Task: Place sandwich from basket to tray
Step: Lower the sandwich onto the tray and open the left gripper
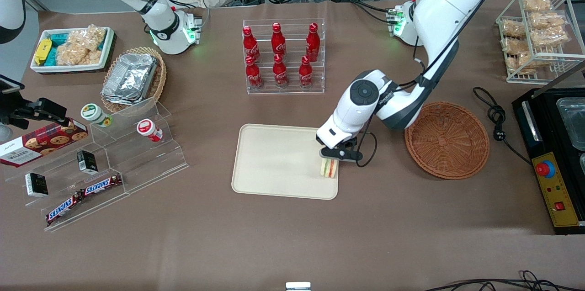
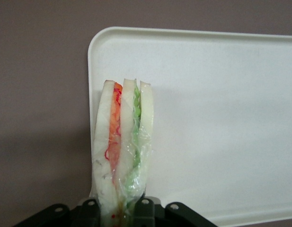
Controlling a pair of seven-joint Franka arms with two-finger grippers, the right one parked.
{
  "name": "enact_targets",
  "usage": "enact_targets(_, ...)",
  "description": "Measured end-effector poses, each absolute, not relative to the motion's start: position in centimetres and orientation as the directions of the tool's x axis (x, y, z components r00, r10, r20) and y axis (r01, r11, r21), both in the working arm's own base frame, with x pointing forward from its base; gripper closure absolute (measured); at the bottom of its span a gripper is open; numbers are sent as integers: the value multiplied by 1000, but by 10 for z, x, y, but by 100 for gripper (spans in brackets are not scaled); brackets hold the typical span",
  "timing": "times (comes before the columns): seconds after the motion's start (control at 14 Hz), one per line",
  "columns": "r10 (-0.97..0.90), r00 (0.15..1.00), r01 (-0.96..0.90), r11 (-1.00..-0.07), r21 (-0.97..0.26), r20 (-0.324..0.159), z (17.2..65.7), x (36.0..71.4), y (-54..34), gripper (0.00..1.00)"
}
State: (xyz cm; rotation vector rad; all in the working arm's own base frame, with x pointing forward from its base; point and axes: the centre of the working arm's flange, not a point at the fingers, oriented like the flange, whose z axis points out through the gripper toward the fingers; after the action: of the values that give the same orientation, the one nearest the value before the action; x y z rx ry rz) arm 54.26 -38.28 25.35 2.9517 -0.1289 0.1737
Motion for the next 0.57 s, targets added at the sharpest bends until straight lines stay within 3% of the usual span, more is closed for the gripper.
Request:
enact_targets(0.5, -39, 990, -65, -980, 187, 137, 257, 563, -377, 4)
enact_targets(0.57, -19, 990, -43, -985, 170, 142, 273, 569, -369, 0)
